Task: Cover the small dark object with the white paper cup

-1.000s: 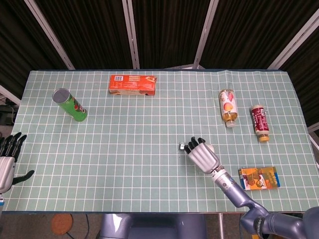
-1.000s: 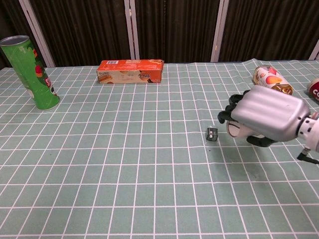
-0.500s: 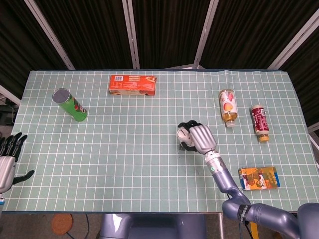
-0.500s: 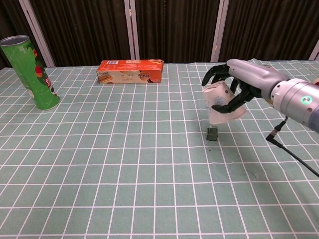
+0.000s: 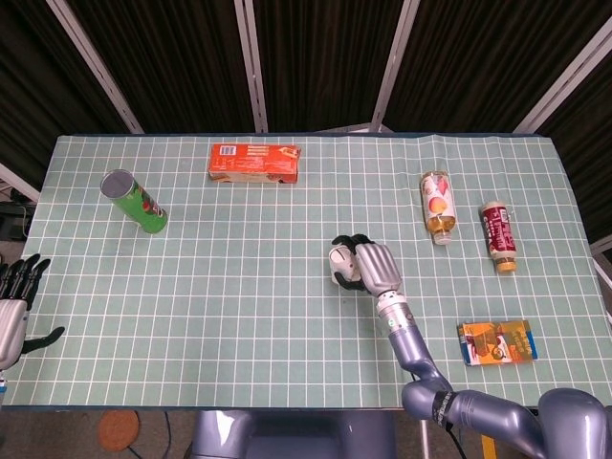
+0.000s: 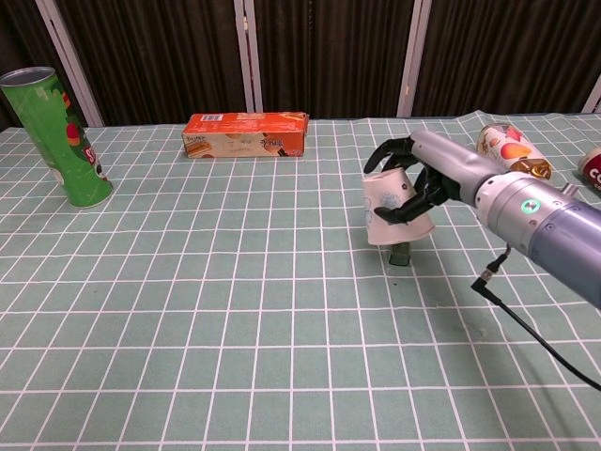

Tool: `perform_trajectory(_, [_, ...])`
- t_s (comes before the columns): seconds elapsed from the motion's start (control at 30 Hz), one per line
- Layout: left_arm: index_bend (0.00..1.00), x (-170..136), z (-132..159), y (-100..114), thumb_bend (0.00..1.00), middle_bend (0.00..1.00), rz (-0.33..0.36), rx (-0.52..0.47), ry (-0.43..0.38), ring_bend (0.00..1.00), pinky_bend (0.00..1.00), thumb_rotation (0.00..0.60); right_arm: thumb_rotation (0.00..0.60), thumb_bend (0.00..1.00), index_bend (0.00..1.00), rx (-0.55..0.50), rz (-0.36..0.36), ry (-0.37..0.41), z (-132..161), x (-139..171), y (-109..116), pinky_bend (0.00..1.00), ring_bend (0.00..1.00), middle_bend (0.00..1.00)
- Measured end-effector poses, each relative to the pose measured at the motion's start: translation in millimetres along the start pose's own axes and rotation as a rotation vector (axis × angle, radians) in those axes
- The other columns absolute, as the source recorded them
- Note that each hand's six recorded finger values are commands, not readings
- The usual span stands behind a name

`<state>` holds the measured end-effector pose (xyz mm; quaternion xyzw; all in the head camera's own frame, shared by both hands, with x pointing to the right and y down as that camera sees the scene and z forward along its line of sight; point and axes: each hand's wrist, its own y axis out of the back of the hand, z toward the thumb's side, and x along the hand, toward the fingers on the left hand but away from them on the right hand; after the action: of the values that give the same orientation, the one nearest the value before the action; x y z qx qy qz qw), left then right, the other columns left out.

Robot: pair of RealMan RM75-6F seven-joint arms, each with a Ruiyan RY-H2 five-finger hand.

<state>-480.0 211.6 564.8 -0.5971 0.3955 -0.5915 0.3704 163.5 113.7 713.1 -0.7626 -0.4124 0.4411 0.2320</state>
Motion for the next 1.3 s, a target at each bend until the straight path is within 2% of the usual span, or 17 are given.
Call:
perform_trajectory(0.23, [0.00,0.3,-0.7,1.1,0.00,0.00,0.002,-0.005,0.000,0.00,0.00,0.600,0.600,0.27,0.29,0.017,-0.003,-0.006,-3.9,0.0,-5.0,0.37,0.21,0.39])
perform_trajectory(0.3, [0.00,0.4,-1.0,1.4,0.00,0.00,0.002,-0.006,0.001,0.00,0.00,0.600,0.600,0.26,0.25,0.014,0.003,-0.007,-4.7,1.0,-6.2,0.34,0.19,0.37])
perform_trajectory(0.4, [0.00,0.3,-0.8,1.1,0.00,0.00,0.000,-0.006,-0.001,0.00,0.00,0.600,0.600,0.24,0.12,0.012,0.018,-0.002,-5.1,3.1,-7.8,0.20,0.10,0.26])
perform_trajectory(0.47, [0.00,0.2,-0.4,1.0,0.00,0.00,0.000,-0.006,-0.002,0.00,0.00,0.600,0.600,0.23,0.06,0.009,0.033,0.005,-5.2,5.3,-8.6,0.06,0.02,0.17])
perform_trajectory(0.53, [0.00,0.1,-0.4,1.2,0.00,0.00,0.000,-0.006,-0.002,0.00,0.00,0.600,0.600,0.22,0.02,0.010,0.048,0.014,-5.3,8.0,-8.5,0.01,0.00,0.09])
perform_trajectory(0.6, [0.00,-0.1,-0.2,1.5,0.00,0.00,0.000,-0.007,-0.003,0.00,0.00,0.600,0.600,0.21,0.00,0.025,0.059,0.027,-5.9,10.6,-7.9,0.00,0.00,0.01])
perform_trajectory(0.73, [0.00,-0.5,0.3,1.3,0.00,0.00,-0.001,-0.008,-0.005,0.00,0.00,0.600,0.600,0.20,0.00,0.059,0.079,0.055,-6.4,18.4,-3.6,0.00,0.00,0.00])
perform_trajectory(0.8, [0.00,-0.7,0.8,1.4,0.00,0.00,-0.001,-0.009,-0.007,0.00,0.00,0.600,0.600,0.16,0.00,0.065,0.081,0.069,-5.4,22.7,0.9,0.00,0.00,0.00])
perform_trajectory(0.9, [0.00,-1.3,1.0,2.9,0.00,0.00,0.004,-0.012,-0.010,0.00,0.00,0.600,0.600,0.09,0.00,0.079,0.064,0.096,-5.3,33.1,15.6,0.00,0.00,0.00])
perform_trajectory(1.03, [0.00,-2.3,1.1,5.7,0.00,0.00,0.017,-0.016,-0.013,0.00,0.00,0.600,0.600,0.01,0.00,0.159,-0.005,0.130,-19.9,56.6,55.0,0.00,0.00,0.00])
perform_trajectory(1.17, [0.00,-3.2,0.4,8.1,0.00,0.00,0.031,-0.016,-0.012,0.00,0.00,0.600,0.600,0.00,0.00,0.264,-0.063,0.129,-45.9,87.9,90.2,0.00,0.00,0.00])
perform_trajectory(1.3, [0.00,-4.3,-0.1,9.9,0.00,0.00,0.041,-0.014,-0.013,0.00,0.00,0.600,0.600,0.00,0.00,0.357,-0.091,0.089,-75.5,124.1,112.8,0.00,0.00,0.00])
